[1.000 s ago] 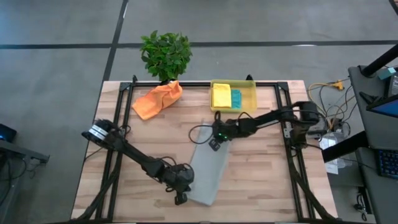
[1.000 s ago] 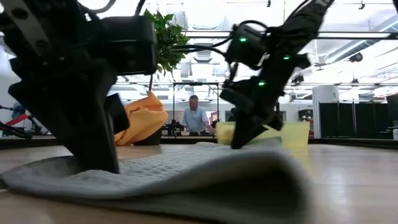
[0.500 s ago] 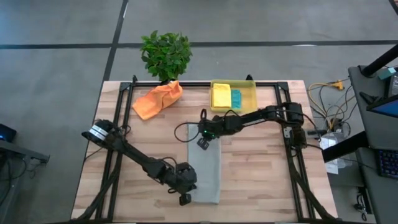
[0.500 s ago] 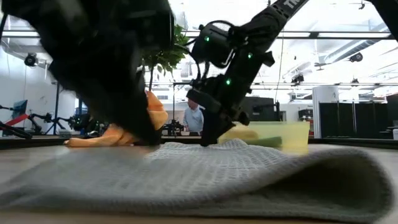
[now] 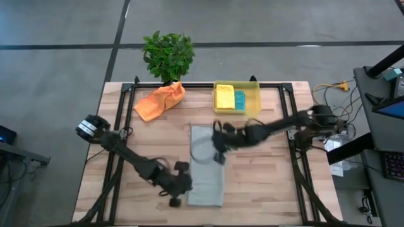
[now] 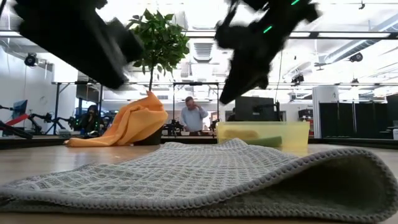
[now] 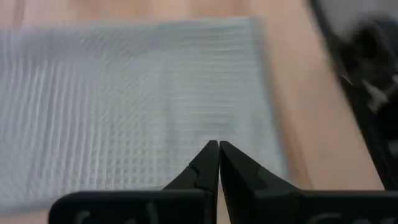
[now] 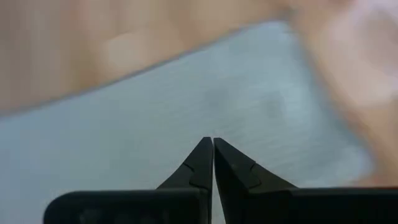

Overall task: Fold microfiber towels
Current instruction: Fold the gray microfiber towel

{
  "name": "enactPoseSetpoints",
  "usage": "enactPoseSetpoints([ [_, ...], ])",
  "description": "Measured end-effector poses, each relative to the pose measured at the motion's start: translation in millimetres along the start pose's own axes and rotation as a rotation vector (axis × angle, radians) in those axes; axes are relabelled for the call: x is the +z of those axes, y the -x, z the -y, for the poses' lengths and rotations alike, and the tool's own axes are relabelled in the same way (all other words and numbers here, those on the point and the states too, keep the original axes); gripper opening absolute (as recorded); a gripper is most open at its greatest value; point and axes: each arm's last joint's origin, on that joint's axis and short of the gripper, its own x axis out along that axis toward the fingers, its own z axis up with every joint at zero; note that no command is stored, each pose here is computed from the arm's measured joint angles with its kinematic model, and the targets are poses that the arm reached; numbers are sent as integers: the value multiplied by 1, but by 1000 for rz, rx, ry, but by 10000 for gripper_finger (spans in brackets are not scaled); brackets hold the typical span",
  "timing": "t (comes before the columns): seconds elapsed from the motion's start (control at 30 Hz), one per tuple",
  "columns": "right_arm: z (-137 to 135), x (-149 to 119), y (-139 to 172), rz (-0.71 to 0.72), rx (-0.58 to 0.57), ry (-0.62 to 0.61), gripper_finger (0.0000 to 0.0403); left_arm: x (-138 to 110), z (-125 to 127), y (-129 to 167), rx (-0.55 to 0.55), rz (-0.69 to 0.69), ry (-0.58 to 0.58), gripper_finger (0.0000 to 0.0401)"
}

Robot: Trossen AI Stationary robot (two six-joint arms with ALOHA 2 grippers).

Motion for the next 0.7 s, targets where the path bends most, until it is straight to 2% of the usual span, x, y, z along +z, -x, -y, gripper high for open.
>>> enactPoseSetpoints([
  [0.07, -24, -19, 16, 29, 74, 88, 8, -2, 12, 10, -27, 14, -150, 0],
  [0.13, -48, -39, 31, 76, 148, 136, 8, -5, 23, 16, -52, 18, -252, 0],
  [0.2, -68, -64, 41, 93, 184, 142, 8, -8, 30, 19, -67, 19, -305, 0],
  [0.3, -88, -98, 51, 97, 184, 87, 8, -13, 34, 17, -66, -4, -352, 0],
  [0.4, -99, -123, 54, 77, 185, -3, 8, -16, 28, 9, -42, -44, -398, 4],
  [0.5, -103, -140, 51, 30, 182, -74, 8, -15, 22, 0, -57, -63, -458, 27],
  [0.7, -106, -142, 53, 27, 194, -122, 8, -12, 21, -11, -144, -89, -552, 106],
])
